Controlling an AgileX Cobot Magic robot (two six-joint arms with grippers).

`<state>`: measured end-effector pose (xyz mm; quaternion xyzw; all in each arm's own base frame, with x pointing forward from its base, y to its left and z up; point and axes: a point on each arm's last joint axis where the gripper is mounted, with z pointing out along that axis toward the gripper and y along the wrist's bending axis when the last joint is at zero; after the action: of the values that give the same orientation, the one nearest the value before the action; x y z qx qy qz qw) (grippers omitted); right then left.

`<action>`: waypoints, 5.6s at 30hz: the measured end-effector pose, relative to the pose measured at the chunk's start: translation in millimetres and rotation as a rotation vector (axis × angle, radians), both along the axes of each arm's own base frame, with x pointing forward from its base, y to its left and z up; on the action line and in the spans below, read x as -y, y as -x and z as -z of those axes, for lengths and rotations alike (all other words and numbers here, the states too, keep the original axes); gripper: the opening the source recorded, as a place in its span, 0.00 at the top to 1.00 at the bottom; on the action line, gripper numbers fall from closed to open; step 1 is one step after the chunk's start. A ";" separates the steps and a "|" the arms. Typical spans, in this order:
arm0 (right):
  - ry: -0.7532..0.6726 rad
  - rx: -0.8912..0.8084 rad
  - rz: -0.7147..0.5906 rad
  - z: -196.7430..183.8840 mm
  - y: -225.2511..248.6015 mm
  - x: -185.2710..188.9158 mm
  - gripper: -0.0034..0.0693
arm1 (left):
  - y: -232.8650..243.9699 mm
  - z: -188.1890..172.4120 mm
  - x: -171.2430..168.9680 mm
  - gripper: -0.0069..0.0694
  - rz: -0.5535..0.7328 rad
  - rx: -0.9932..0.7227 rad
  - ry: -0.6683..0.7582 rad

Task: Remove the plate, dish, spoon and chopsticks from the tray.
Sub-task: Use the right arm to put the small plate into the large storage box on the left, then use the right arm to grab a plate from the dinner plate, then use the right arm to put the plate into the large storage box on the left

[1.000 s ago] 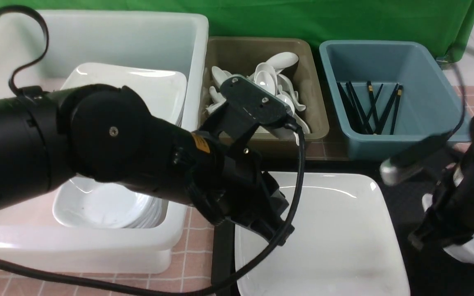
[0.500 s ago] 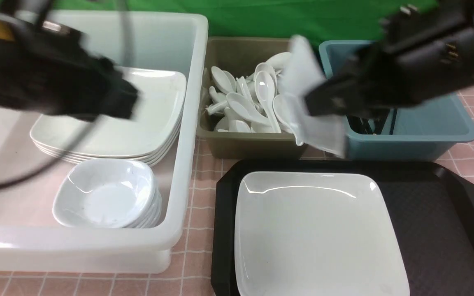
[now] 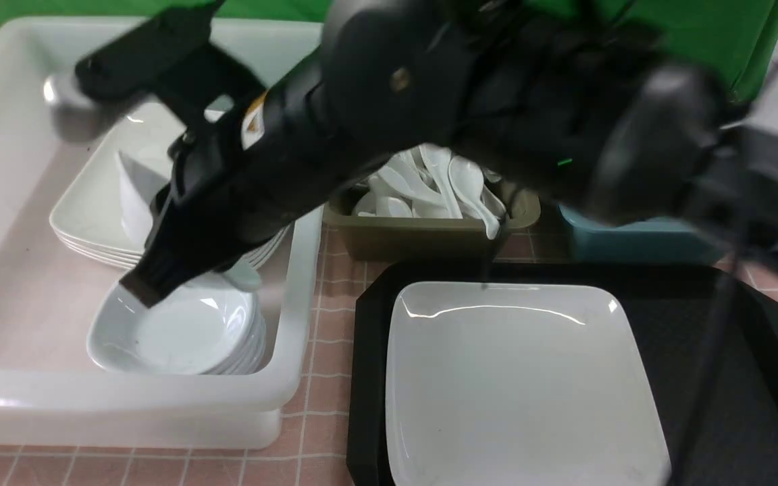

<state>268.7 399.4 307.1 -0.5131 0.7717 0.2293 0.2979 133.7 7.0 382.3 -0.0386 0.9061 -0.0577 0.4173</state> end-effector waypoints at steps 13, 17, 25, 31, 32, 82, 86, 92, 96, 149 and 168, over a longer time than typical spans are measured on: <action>0.083 -0.006 -0.052 42.2 1.4 -20.3 0.52 | -0.6 2.8 4.9 0.91 0.040 0.032 0.034; 0.100 -0.011 -0.069 26.5 8.6 -13.2 0.22 | -1.0 1.9 6.3 0.91 0.058 0.043 0.036; 0.122 0.119 -0.037 -48.1 24.3 27.3 0.24 | -1.1 1.6 15.8 0.91 0.128 0.047 0.037; 0.399 0.182 0.180 -91.2 16.6 104.7 0.84 | -8.6 5.2 42.9 0.91 0.314 0.024 0.074; 0.391 0.176 0.224 -97.4 10.6 118.8 0.89 | -11.8 7.9 49.0 0.91 0.354 0.004 0.077; 0.138 -0.572 0.783 165.6 -122.5 317.7 0.40 | -101.5 81.0 201.1 0.91 0.703 -0.139 -0.101; 0.145 -0.583 0.751 165.5 -121.4 318.0 0.54 | -101.2 81.8 201.0 0.91 0.704 -0.147 -0.102; 0.148 -0.580 0.721 142.9 -113.2 319.9 0.63 | -101.1 82.5 199.8 0.91 0.684 -0.162 -0.101; 0.124 -0.539 0.682 97.4 -98.0 320.8 0.75 | -100.9 83.5 198.2 0.91 0.677 -0.176 -0.116; -0.619 0.167 0.501 -38.2 -159.7 77.7 0.85 | -91.6 5.6 -18.5 0.91 -0.095 0.008 0.067; -0.466 0.341 0.381 17.0 -164.2 42.6 0.84 | -91.2 6.0 -18.4 0.91 -0.078 0.003 0.049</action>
<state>432.9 356.8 290.1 -0.3091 0.7194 0.2506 0.5693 224.9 25.3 376.3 -0.0839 0.9016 -0.0636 0.4197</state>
